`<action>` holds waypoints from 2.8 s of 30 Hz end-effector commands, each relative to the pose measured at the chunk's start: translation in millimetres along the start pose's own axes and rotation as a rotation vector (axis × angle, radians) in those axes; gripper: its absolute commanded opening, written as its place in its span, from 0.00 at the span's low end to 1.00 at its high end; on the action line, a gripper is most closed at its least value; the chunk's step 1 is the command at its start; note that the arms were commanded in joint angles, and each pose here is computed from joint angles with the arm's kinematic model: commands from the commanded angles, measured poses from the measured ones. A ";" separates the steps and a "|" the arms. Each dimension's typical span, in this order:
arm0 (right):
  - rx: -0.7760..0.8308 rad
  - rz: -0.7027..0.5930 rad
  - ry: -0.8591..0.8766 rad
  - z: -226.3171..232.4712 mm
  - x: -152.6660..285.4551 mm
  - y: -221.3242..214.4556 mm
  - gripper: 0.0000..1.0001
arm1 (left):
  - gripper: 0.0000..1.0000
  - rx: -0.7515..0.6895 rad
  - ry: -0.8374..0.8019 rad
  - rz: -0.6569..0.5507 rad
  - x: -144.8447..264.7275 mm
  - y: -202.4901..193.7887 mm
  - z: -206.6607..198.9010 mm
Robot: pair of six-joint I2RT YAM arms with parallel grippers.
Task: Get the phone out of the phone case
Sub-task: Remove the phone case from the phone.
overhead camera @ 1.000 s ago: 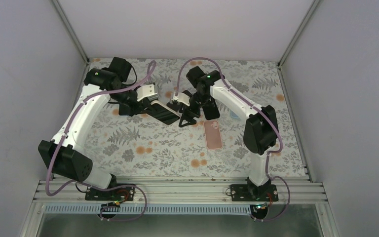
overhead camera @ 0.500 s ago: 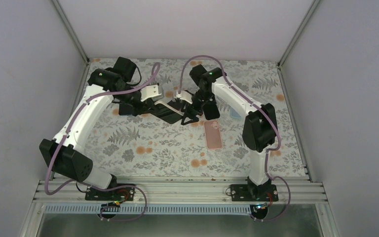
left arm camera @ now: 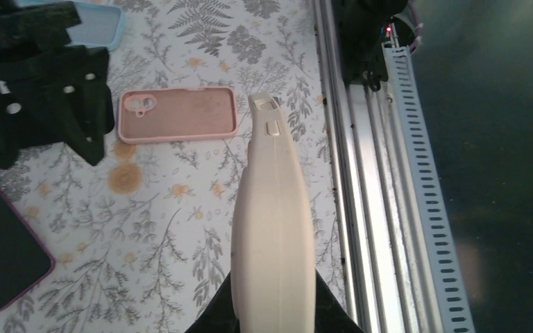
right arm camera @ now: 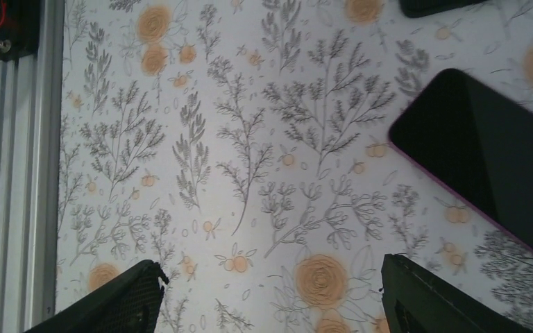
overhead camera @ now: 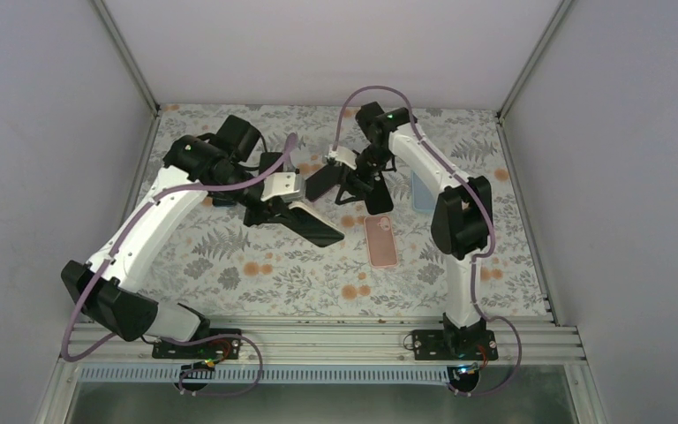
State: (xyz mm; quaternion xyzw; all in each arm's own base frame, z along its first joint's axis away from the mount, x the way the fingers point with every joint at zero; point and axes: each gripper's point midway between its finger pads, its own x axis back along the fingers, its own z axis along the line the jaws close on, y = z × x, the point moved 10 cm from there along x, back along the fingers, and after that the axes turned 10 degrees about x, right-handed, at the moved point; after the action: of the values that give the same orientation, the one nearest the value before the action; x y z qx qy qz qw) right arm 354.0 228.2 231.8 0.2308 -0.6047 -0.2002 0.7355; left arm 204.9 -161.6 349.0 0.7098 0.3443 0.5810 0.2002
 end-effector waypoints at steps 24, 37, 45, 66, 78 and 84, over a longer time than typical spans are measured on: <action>0.053 -0.058 0.092 102.0 15.0 0.2 0.78 | 0.02 0.046 -0.015 0.005 -8.3 11.9 22.7; 0.062 -0.043 0.057 97.3 10.3 -3.7 0.75 | 0.02 0.045 -0.020 -0.005 -5.8 11.4 18.1; 0.063 -0.059 0.021 86.5 13.3 0.8 0.71 | 0.02 0.042 -0.038 -0.020 -5.6 11.0 15.4; 0.053 -0.279 -0.167 45.9 28.5 49.3 0.82 | 0.02 -0.032 -0.342 -0.192 -29.0 29.1 3.7; 0.270 -0.422 0.108 115.8 30.4 107.5 0.87 | 0.02 -0.035 -0.154 -0.352 28.6 56.7 72.6; 0.295 -0.505 0.194 125.6 52.4 126.4 0.41 | 0.02 -0.026 -0.060 -0.339 34.2 55.8 89.0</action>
State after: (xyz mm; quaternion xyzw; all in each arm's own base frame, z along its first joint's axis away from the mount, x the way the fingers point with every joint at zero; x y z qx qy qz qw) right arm 284.4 257.2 324.2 0.3464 -0.5973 -0.2590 0.6754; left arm 269.1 -147.8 368.2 0.7331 0.4041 0.5152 0.1838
